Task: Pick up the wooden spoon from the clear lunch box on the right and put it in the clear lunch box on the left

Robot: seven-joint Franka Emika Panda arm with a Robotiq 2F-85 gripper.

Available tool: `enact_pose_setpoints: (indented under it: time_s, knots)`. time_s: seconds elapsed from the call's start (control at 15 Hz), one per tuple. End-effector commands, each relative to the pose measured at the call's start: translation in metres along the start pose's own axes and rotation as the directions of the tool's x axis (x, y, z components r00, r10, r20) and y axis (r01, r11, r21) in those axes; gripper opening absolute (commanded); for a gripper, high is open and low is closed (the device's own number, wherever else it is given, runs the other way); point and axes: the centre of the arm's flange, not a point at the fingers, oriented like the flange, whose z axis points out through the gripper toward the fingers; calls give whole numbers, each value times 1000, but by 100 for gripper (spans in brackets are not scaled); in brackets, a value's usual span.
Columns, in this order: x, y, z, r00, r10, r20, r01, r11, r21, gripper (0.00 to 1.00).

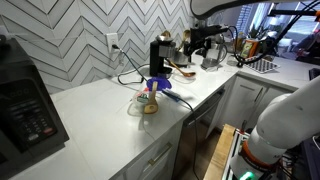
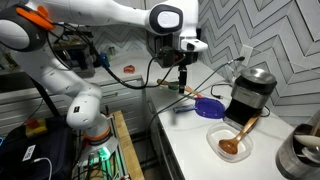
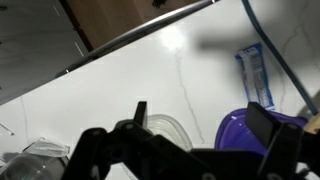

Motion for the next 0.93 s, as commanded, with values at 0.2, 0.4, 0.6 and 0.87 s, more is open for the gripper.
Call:
enact_pose_setpoints:
  time_s: [0.2,0.4,0.6,0.87]
  knots:
    - [34,56,9,993,0,117,-2,1000,22,100]
    - [40,54,8,992,-4,123,2,1000,20,100]
    - [47,77,-8,990,-136,32,131,982,135,100]
    - [92,131,18,972,-232,49,207,930,303,100]
